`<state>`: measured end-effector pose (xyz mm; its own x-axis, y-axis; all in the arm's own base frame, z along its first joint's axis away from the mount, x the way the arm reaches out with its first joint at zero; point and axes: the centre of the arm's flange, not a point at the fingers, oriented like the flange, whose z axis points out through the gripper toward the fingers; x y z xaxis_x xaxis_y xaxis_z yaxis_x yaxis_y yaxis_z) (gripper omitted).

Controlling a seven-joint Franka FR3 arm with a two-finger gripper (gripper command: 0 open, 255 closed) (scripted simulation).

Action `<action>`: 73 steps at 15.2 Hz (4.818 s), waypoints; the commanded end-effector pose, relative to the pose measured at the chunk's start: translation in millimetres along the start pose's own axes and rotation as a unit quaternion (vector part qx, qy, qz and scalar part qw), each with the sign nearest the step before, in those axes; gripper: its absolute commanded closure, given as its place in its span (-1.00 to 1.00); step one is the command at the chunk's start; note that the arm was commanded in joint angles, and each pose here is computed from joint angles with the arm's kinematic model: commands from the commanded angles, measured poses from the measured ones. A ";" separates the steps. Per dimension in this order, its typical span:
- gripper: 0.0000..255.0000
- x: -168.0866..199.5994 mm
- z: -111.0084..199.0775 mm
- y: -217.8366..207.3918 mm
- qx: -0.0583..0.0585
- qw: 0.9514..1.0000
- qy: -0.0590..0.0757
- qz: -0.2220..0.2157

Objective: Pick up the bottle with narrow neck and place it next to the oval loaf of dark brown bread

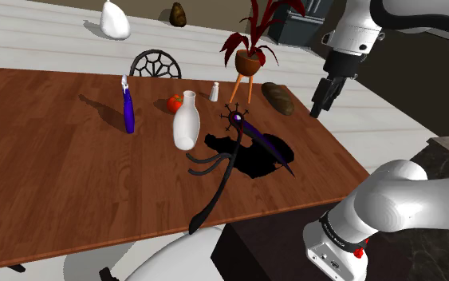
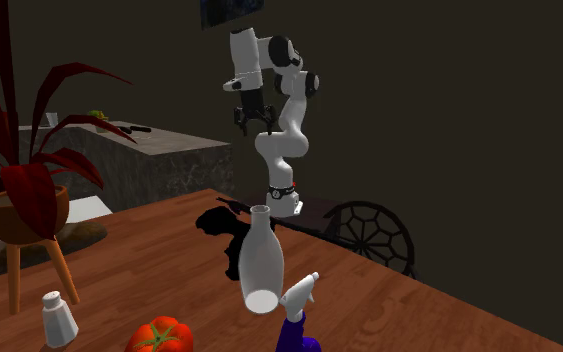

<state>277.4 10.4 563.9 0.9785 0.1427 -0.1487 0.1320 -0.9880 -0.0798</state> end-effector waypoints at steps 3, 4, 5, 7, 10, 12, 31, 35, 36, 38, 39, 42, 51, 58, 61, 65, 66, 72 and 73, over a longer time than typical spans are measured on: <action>-1.00 24.0 3.5 -9.6 -0.003 1.000 0.002 -0.001; -1.00 35.9 5.2 -14.4 -0.005 1.000 0.004 -0.001; -1.00 47.9 6.9 -19.3 -0.006 1.000 0.005 -0.002; -1.00 71.9 10.3 -28.9 -0.010 1.000 0.007 -0.003; -1.00 107.8 15.2 -43.5 -0.014 1.000 0.011 -0.004; -1.00 131.8 18.5 -53.2 -0.017 1.000 0.013 -0.005; -1.00 359.3 46.7 -146.5 -0.048 0.998 0.036 -0.013; -1.00 398.0 51.1 -162.6 -0.053 0.998 0.039 -0.014; -1.00 398.5 56.3 -162.1 -0.053 0.998 0.039 -0.014; -1.00 399.3 66.8 -161.0 -0.053 0.998 0.039 -0.014; -1.00 399.7 72.0 -160.4 -0.053 0.998 0.039 -0.014; -1.00 401.2 90.7 -158.5 -0.053 0.998 0.039 -0.014; 1.00 401.3 90.7 -158.5 -0.053 0.998 0.039 -0.014; 1.00 401.3 90.7 -158.5 -0.053 0.998 0.039 -0.014; 1.00 400.4 85.5 -158.9 -0.053 0.998 0.039 -0.014; 1.00 397.3 64.7 -160.6 -0.053 0.998 0.039 -0.014; 1.00 396.5 59.5 -161.0 -0.053 0.998 0.039 -0.014; 1.00 391.8 28.2 -163.5 -0.053 0.998 0.039 -0.014; 1.00 391.0 23.0 -163.9 -0.053 0.998 0.039 -0.014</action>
<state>634.6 230.7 490.4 0.9831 0.1696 -0.0693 0.1715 -0.9849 0.0218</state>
